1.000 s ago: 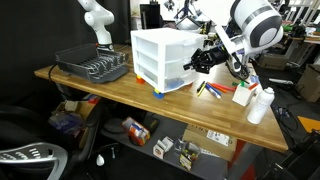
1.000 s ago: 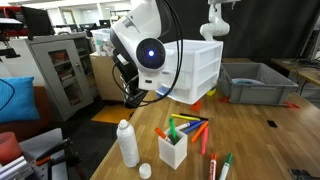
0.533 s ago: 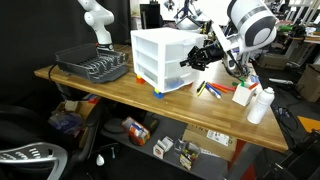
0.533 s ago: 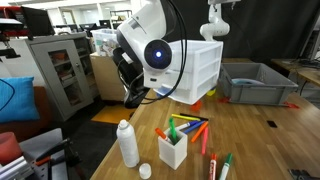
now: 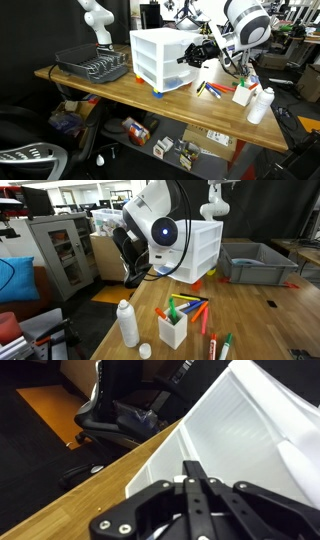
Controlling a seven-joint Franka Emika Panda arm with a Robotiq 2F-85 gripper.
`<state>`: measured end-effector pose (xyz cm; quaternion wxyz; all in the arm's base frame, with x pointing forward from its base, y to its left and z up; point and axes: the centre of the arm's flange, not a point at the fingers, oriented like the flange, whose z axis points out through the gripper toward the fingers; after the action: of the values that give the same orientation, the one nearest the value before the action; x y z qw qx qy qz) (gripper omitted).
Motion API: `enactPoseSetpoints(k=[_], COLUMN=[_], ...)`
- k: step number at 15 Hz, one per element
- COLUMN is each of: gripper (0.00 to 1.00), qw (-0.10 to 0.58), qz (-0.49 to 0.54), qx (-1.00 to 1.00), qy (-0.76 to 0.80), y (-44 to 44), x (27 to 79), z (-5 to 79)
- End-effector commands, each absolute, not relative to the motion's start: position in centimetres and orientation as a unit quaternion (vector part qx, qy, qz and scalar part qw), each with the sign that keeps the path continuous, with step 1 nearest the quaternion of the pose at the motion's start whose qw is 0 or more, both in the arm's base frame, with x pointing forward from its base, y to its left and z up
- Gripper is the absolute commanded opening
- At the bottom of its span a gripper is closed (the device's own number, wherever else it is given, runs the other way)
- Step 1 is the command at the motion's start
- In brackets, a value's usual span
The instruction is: Close the middle drawer of the small white cabinet
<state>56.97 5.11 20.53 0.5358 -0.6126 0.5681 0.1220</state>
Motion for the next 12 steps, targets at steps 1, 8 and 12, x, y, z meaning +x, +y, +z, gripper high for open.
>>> enactPoseSetpoints(k=[1, 8, 12], gripper=[0.0, 0.0, 0.0], qw=[0.527, 0.436, 0.366], qz=[0.133, 0.095, 0.081], qx=[-0.624, -0.689, -0.738], qy=[0.561, 0.571, 0.561], y=[5.9, 5.9, 7.2], x=[56.2, 49.0, 45.2], z=[20.3, 23.5, 26.2])
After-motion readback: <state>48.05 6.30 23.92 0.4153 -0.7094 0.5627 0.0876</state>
